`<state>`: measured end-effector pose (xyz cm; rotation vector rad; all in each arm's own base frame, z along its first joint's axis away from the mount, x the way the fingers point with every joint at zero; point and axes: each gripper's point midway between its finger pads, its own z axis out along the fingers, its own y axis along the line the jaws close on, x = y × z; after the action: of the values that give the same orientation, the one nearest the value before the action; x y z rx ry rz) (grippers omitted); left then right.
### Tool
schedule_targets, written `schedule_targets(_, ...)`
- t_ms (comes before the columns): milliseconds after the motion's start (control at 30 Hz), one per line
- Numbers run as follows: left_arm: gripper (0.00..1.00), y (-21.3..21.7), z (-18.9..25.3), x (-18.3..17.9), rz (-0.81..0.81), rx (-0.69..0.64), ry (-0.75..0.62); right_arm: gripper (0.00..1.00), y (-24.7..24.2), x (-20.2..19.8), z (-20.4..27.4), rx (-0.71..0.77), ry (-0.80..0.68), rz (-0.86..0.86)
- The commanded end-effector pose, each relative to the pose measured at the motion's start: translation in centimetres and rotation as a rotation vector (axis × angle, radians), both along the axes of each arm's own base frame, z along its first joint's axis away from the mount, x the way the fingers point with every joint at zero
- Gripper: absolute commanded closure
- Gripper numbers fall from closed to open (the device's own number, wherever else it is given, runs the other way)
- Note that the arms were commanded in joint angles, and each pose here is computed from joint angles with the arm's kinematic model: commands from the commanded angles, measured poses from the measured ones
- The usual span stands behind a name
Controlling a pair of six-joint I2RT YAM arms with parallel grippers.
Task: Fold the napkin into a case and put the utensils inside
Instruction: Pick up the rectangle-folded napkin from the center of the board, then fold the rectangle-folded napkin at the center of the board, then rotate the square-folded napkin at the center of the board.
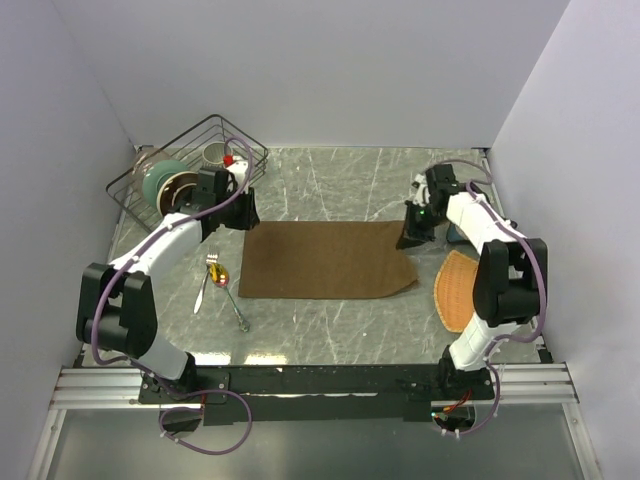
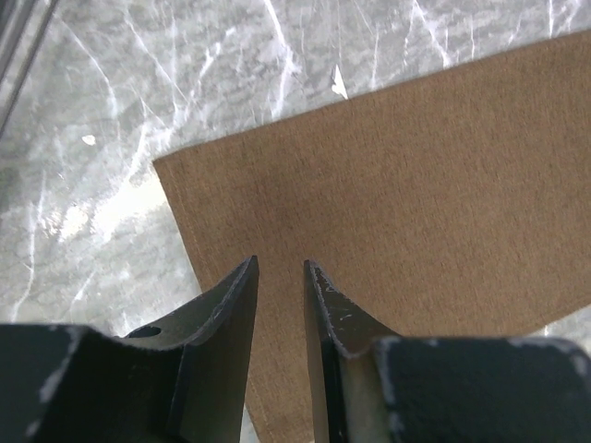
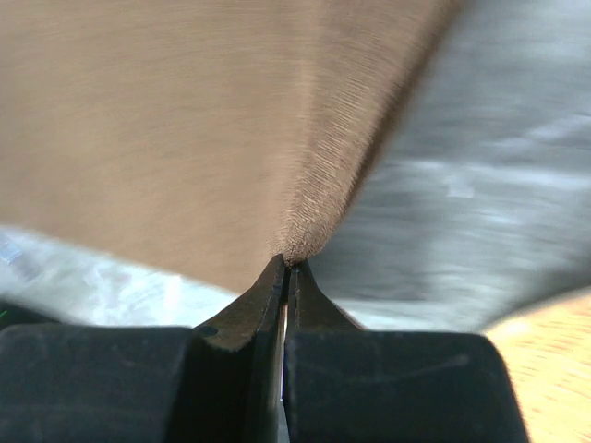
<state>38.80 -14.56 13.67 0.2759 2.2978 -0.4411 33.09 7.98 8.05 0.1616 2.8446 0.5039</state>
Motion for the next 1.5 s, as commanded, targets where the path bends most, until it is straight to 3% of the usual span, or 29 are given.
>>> schedule_targets(0,0.67,0.2,1.3,-0.2,-0.011,-0.052,0.002,1.00,6.9,0.5,4.6,0.218,-0.099,0.110)
schedule_targets(200,0.66,2.3,2.3,-0.5,0.027,-0.090,0.026,1.00,16.8,0.9,6.6,0.362,-0.145,0.281)
schedule_targets(400,0.65,4.2,4.0,-1.3,0.066,-0.112,0.010,1.00,24.4,2.5,6.7,0.433,-0.131,0.359)
schedule_targets(533,0.65,5.2,4.8,-2.2,0.078,-0.101,-0.001,1.00,29.8,1.4,6.3,0.463,-0.117,0.443)
schedule_targets(800,0.64,7.0,5.0,-3.5,0.108,-0.073,0.000,1.00,35.9,1.0,4.0,0.504,-0.093,0.483)
schedule_targets(867,0.64,7.3,4.9,-3.7,0.116,-0.073,0.005,0.92,36.9,1.1,4.0,0.525,-0.091,0.485)
schedule_targets(967,0.63,7.5,5.0,-3.8,0.126,-0.077,0.002,0.72,36.6,0.7,4.6,0.533,-0.089,0.502)
schedule_targets(1033,0.62,7.5,5.1,-3.8,0.131,-0.087,0.001,0.48,35.3,0.3,6.1,0.524,-0.115,0.536)
schedule_targets(1100,0.61,7.3,5.3,-3.6,0.128,-0.104,-0.006,0.33,33.1,0.0,5.6,0.497,-0.101,0.522)
schedule_targets(1133,0.60,7.2,5.3,-3.5,0.126,-0.111,-0.005,0.30,32.1,-0.1,6.8,0.487,-0.138,0.524)
schedule_targets(1233,0.59,6.7,5.3,-3.2,0.118,-0.144,-0.008,0.30,29.5,-1.6,5.5,0.427,-0.128,0.513)
schedule_targets(1333,0.59,6.4,5.4,-2.9,0.110,-0.156,-0.017,0.41,27.7,-2.6,2.5,0.332,-0.101,0.474)
schedule_targets(1467,0.58,6.5,5.5,-2.7,0.103,-0.146,-0.031,0.48,25.9,-3.1,-1.4,0.203,-0.060,0.475)
